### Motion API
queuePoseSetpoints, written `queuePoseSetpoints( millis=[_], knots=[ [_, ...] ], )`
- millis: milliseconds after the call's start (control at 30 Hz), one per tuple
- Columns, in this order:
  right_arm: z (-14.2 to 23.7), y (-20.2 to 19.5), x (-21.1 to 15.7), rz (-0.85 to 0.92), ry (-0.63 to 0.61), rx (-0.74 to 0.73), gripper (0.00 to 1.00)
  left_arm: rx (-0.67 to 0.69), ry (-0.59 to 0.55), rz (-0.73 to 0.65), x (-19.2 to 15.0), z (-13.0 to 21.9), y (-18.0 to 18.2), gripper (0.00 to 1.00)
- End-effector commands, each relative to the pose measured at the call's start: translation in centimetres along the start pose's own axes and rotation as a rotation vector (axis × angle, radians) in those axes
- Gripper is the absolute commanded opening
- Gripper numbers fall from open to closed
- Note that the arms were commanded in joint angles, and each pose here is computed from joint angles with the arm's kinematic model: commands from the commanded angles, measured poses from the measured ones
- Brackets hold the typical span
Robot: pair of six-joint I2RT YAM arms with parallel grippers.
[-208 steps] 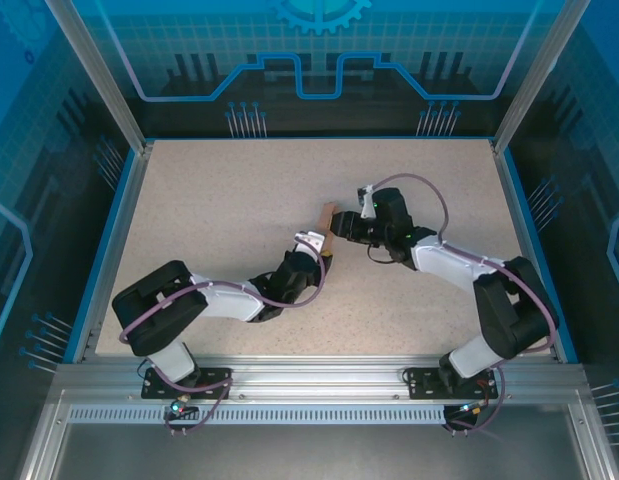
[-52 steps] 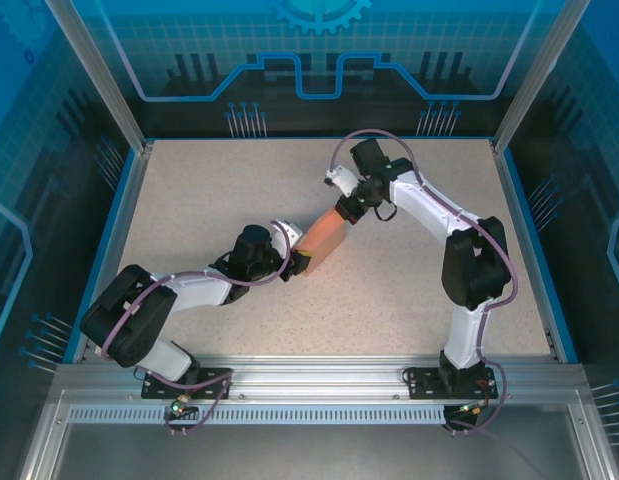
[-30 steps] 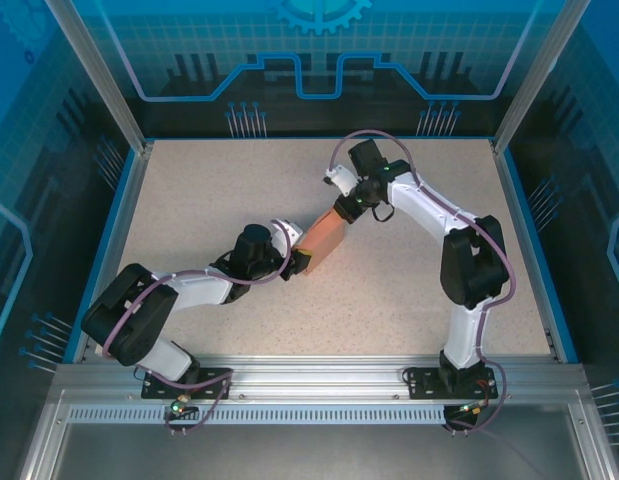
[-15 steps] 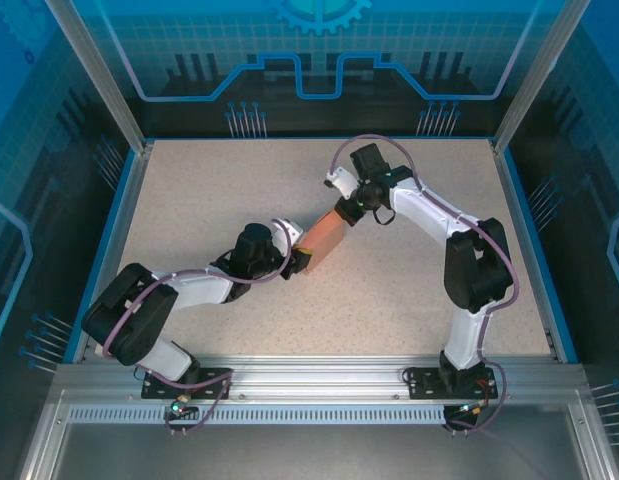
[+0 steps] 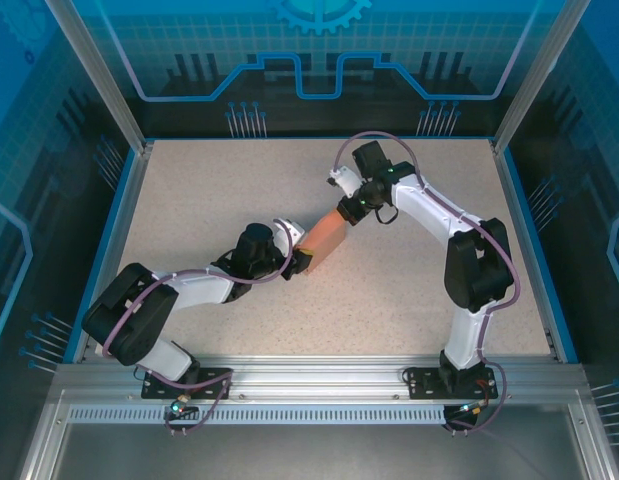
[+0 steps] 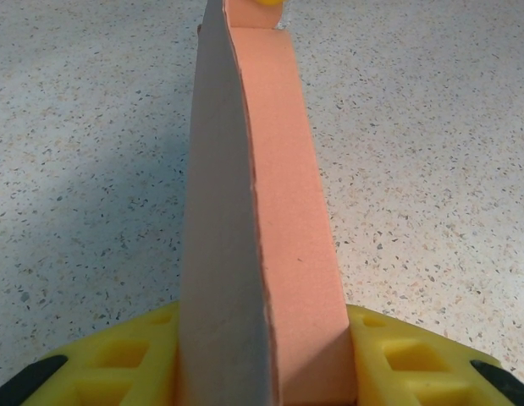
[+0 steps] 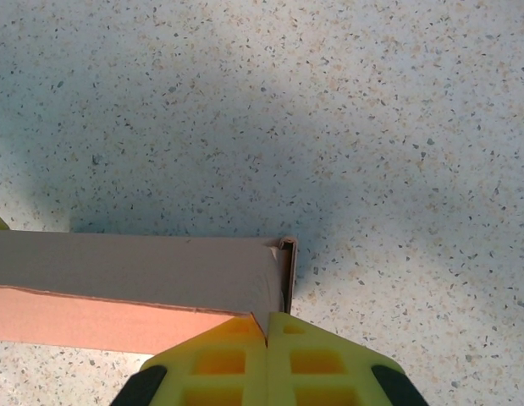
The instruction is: Fold the paper box
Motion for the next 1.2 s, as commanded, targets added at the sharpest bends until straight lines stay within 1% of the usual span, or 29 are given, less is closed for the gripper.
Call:
queuePoseSetpoints(
  millis=[0, 200, 333, 533, 800, 967, 1167],
  knots=[
    [1.4, 1.0, 0.1, -0.045, 0.006, 0.061, 0.05, 0.055, 0.055, 0.014, -0.9, -0.5, 1.1, 0.29],
    [2.3, 1.3, 0.7, -0.083, -0.020, 0.088, 0.05, 0.060, 0.064, 0.011, -1.2, -0.5, 1.2, 0.28],
    [2.8, 1.3, 0.5, -0.092, -0.018, 0.075, 0.05, 0.049, 0.068, 0.005, -1.2, -0.6, 1.0, 0.27],
    [3.5, 1.1, -1.7, -0.121, 0.013, 0.023, 0.05, -0.019, 0.088, -0.014, -1.0, -1.0, 0.2, 0.28],
    [4.7, 1.6, -5.2, -0.173, 0.029, 0.007, 0.05, -0.117, 0.065, -0.087, 0.0, -1.8, -0.9, 0.28],
    [5.2, 2.2, -6.9, -0.202, 0.029, 0.001, 0.05, -0.137, 0.066, -0.117, 0.1, -2.1, -1.1, 0.28],
    [5.8, 2.9, -7.9, -0.240, 0.012, 0.017, 0.05, -0.150, 0.072, -0.133, -0.1, -2.3, -1.2, 0.28]
  ],
)
Point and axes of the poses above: each hand's point on the last joint's axis, 136 mm out from that joint toward the fingers, its own z axis back along the fingers, its own y axis along the line the jaws close on, x = y × z, the point moved 2 cm from there along z, back along the fingers, and after that the axes turned 1 degree about -z, right-handed, at the moved point
